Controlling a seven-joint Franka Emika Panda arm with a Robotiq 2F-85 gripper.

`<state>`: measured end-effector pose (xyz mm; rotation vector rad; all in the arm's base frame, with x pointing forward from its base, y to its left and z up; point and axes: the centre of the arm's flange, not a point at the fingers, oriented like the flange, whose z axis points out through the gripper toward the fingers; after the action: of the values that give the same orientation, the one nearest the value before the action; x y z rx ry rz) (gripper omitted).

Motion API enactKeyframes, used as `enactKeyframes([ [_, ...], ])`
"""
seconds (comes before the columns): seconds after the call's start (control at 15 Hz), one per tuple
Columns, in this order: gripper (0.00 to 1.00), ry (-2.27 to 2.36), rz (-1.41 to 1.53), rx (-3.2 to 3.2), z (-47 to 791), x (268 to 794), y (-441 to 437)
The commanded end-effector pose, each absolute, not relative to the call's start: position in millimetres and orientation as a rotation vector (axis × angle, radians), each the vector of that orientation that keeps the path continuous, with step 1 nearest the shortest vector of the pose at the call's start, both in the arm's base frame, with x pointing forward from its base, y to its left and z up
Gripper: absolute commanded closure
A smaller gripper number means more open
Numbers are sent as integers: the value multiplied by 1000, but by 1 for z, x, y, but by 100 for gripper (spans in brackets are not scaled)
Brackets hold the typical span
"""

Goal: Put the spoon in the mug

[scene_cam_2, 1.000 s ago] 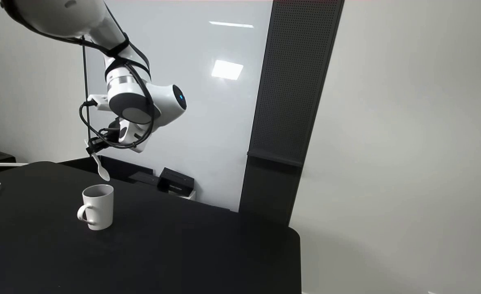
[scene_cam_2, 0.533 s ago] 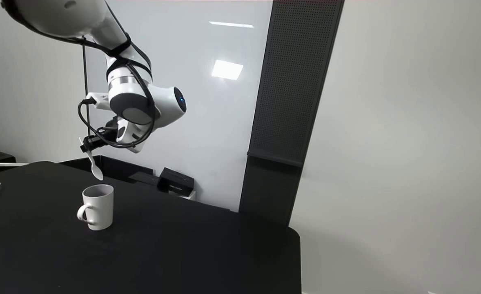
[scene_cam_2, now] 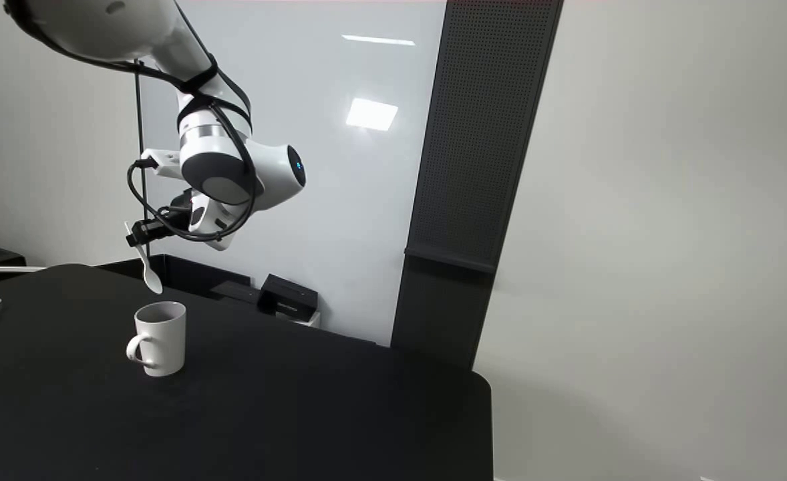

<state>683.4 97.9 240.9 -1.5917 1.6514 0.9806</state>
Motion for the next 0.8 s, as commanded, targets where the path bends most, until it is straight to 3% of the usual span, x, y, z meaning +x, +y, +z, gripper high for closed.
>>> enactKeyframes([
  [0.0,96,1641,1010,-1558,245,692,97],
  [0.33,96,1640,1016,-1573,244,691,95],
  [0.4,85,1649,996,-1593,240,682,95],
  [0.73,85,1649,997,-1593,240,682,95],
])
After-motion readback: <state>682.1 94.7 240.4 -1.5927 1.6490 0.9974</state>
